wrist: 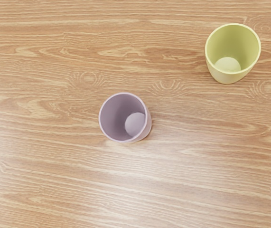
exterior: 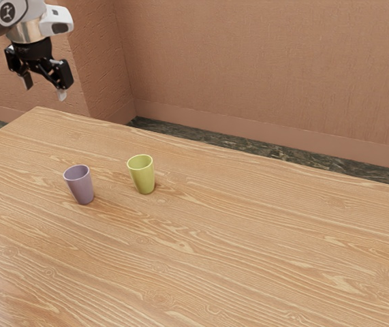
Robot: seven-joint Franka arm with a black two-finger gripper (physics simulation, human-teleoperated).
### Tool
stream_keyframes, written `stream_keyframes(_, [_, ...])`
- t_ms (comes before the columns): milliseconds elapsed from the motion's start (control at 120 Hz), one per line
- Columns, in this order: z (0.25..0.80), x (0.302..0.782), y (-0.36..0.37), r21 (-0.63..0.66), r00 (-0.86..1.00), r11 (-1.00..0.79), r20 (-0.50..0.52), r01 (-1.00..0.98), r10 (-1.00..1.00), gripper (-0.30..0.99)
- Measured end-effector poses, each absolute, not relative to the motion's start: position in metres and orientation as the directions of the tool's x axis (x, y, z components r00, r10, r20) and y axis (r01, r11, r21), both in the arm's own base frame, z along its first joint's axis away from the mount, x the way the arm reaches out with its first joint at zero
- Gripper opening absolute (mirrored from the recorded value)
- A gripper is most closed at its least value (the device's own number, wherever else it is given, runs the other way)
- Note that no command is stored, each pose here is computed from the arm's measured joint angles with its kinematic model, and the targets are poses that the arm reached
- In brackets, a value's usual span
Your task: Place the left cup onto the right cup
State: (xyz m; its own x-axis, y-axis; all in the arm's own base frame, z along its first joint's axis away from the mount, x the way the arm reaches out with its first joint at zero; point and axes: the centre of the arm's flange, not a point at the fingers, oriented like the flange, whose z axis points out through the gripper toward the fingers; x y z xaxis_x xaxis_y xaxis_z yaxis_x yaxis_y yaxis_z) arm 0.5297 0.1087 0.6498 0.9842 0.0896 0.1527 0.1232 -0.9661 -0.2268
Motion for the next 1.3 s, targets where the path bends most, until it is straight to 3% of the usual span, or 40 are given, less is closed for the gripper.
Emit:
stream_keyframes(542, [0.630, 0.532, 0.109, -0.230, 0.990, -0.967, 0.110, 0.111, 0.087, 0.69])
stream_keyframes(842, [0.563, 0.559, 0.125, -0.238, 0.993, -0.965, -0.013, 0.109, 0.115, 0.69])
stream_keyframes(1300, [0.460, 0.585, 0.164, -0.130, 0.966, -0.973, -0.147, 0.192, 0.211, 0.69])
